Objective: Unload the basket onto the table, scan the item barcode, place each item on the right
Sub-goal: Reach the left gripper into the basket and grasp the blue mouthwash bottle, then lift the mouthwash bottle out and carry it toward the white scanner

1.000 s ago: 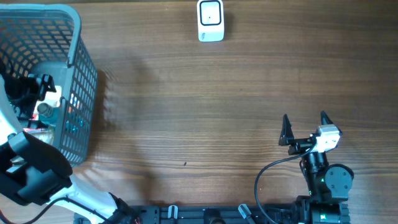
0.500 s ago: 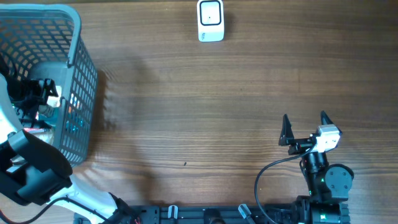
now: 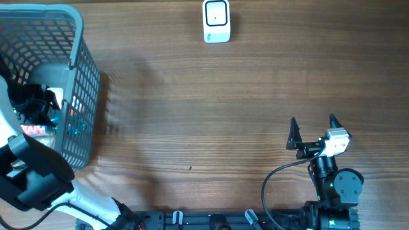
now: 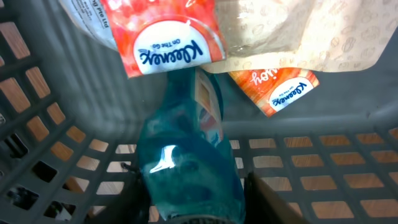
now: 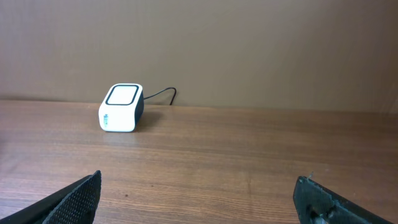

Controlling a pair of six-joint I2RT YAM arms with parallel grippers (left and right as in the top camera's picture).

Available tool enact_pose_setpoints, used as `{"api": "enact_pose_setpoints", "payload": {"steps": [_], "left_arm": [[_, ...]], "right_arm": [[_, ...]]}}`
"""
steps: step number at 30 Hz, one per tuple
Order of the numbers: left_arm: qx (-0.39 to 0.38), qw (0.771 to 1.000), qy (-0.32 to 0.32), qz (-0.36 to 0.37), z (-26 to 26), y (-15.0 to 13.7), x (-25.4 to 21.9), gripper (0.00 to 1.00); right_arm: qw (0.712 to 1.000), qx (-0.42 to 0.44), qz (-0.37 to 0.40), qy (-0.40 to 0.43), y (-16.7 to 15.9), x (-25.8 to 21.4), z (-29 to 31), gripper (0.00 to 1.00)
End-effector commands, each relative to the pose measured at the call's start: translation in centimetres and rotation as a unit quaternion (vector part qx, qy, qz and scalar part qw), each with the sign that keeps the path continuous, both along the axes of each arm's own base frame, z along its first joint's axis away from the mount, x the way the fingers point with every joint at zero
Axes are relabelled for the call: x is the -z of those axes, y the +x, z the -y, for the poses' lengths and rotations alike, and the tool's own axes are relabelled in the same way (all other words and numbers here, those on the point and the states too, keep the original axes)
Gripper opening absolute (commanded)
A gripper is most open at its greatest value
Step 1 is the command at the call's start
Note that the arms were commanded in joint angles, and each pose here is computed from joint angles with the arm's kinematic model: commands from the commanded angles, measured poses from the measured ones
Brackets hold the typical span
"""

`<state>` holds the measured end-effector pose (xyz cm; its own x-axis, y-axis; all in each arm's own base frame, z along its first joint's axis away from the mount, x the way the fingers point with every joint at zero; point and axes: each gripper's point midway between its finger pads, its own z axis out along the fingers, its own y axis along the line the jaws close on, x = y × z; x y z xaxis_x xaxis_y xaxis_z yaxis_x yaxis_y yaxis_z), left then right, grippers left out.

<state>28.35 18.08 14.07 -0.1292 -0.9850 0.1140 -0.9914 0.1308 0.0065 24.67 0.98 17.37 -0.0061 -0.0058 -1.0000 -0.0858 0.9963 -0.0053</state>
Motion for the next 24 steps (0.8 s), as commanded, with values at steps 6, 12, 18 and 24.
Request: {"api": "enact_pose_setpoints", "payload": {"steps": [6, 12, 18, 24], "left_arm": [[-0.002, 1.0, -0.003, 0.0, 0.3, 0.1, 0.1, 0.22], [-0.004, 0.999, -0.019, 0.034, 0.7, 1.3, -0.8, 0.04], [-0.001, 0.997, 0.008, 0.075, -0.1, 2.5, -4.0, 0.04], [0.002, 0.985, 0.067, 0.161, -0.6, 3.1, -12.0, 0.04]], "right_arm": [[1.0, 0.003, 0.005, -0.009, 0.0, -0.2, 0.1, 1.0], [1.0, 0.003, 0.005, -0.009, 0.0, -0.2, 0.1, 1.0], [1.0, 0.003, 0.005, -0.009, 0.0, -0.2, 0.1, 1.0], [1.0, 0.003, 0.005, -0.009, 0.0, -0.2, 0.1, 1.0]]}}
